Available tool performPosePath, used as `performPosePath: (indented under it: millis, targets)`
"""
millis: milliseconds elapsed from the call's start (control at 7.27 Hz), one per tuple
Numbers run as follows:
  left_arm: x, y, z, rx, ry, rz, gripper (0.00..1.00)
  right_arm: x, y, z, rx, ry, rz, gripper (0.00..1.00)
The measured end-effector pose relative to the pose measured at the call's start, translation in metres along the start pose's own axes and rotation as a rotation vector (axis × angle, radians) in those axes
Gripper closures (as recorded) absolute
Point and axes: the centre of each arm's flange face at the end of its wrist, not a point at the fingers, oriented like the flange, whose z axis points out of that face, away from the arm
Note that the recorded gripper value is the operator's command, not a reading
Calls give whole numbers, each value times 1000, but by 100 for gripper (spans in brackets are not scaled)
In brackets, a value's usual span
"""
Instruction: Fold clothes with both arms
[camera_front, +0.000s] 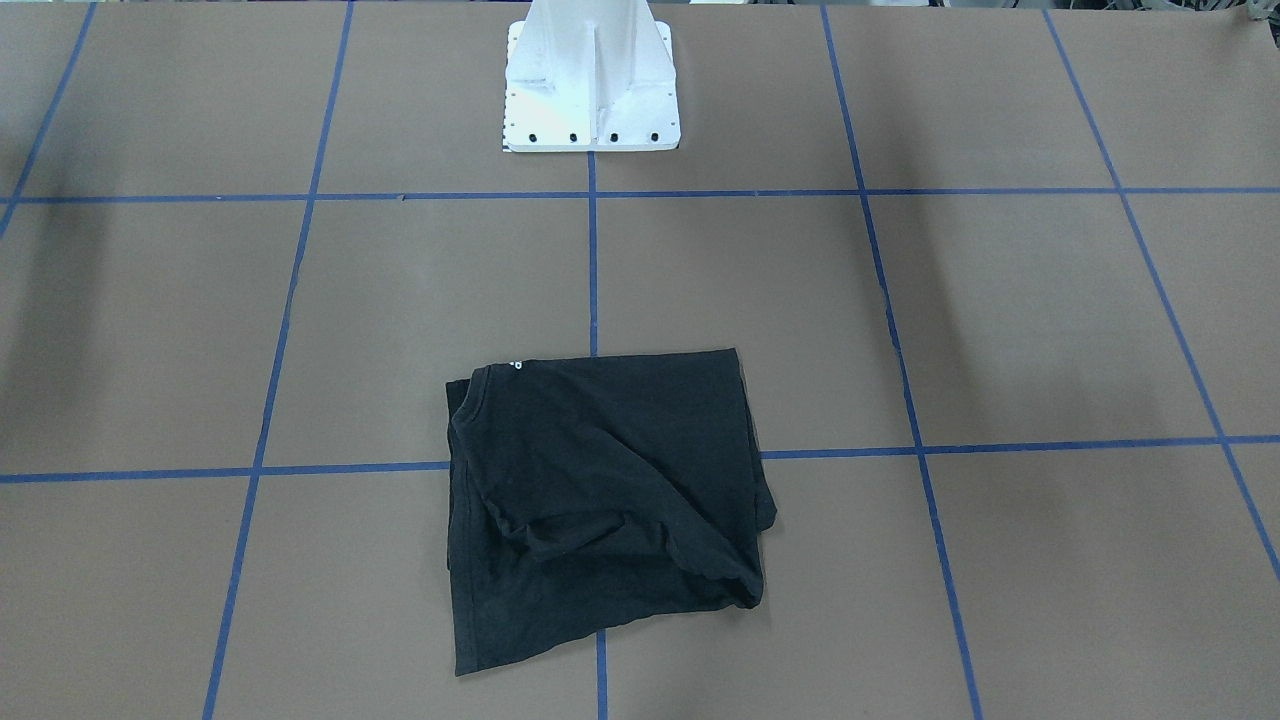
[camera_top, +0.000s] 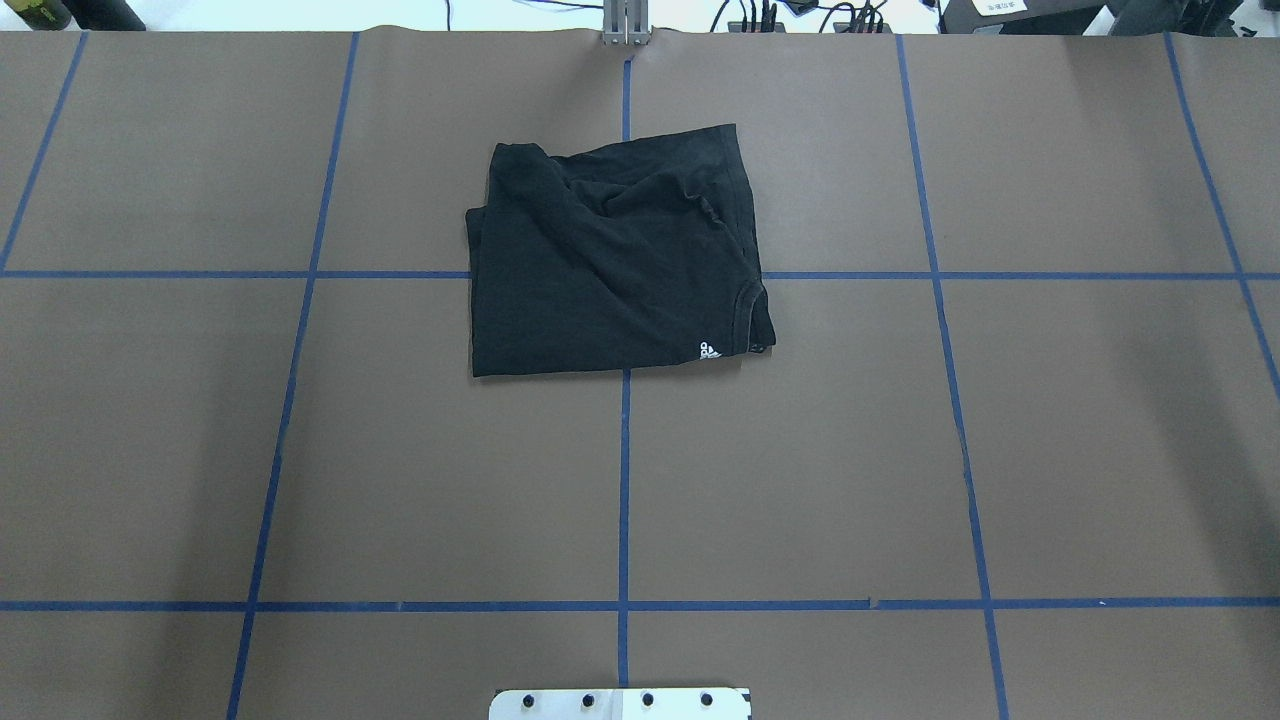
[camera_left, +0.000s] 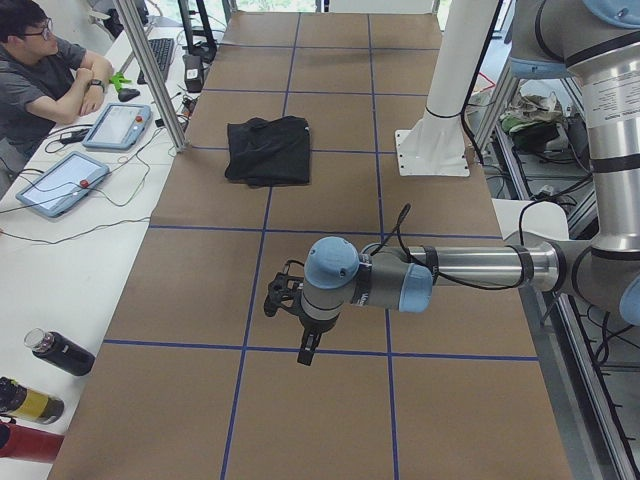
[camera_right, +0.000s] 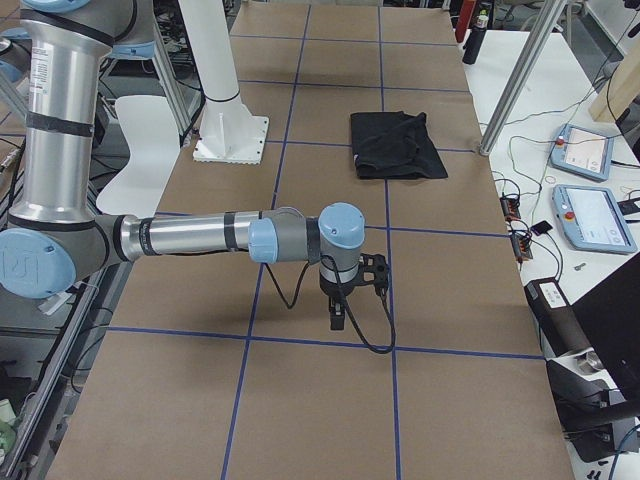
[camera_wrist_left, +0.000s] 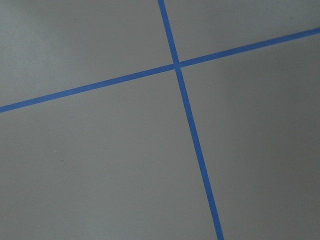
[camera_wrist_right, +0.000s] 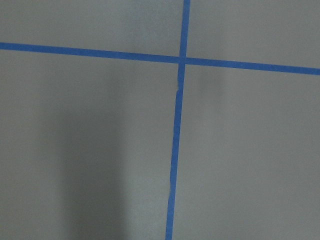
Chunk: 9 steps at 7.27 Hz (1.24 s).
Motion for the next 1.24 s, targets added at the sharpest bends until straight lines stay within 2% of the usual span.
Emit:
performPosePath:
  millis: [1238]
  targets:
    - [-2,3,3,-6,5,-5,0,3,5,4,-12,-7,11,0]
